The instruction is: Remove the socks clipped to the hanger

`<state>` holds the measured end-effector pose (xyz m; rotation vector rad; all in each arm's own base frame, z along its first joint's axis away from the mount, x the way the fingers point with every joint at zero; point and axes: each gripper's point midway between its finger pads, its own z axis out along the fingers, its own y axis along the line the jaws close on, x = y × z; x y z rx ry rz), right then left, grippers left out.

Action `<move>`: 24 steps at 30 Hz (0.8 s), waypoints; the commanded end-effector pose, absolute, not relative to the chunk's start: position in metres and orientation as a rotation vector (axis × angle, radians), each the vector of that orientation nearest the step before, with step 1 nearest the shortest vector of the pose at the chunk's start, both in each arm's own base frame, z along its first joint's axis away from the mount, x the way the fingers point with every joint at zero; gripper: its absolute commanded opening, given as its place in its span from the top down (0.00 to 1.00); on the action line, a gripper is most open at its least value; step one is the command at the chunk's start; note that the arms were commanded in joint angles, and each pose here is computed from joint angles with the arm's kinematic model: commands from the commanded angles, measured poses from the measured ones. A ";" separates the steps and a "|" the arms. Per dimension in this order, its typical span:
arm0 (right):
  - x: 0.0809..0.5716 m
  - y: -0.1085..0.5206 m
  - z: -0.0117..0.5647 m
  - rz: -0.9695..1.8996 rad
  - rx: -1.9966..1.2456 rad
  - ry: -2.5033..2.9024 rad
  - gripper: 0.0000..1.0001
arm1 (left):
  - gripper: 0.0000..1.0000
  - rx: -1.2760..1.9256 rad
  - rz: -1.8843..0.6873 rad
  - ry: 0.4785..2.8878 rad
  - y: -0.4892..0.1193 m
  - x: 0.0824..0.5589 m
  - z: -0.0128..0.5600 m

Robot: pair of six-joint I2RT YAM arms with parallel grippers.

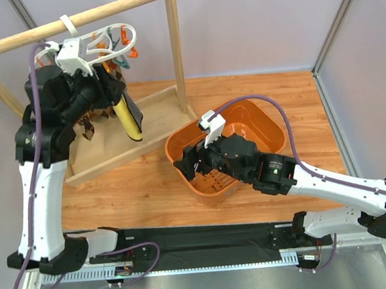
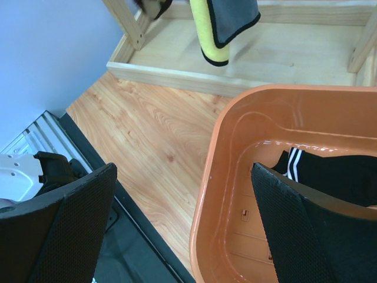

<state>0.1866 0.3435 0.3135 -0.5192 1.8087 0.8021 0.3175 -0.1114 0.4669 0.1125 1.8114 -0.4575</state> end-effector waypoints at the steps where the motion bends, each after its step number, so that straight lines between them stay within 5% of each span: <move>1: 0.185 0.354 0.327 0.869 -0.510 1.772 0.03 | 0.44 0.107 -0.338 1.821 -0.086 0.287 0.473; 8: 0.178 0.358 0.333 0.926 -0.523 1.763 0.04 | 0.46 -0.103 0.021 1.921 -0.012 0.282 0.455; 14: 0.172 0.348 0.332 0.936 -0.515 1.764 0.04 | 0.42 -0.374 0.059 1.848 0.050 0.279 0.452; 24: 0.170 0.336 0.334 0.934 -0.498 1.754 0.04 | 0.43 -0.083 -0.497 1.673 -0.017 0.312 0.481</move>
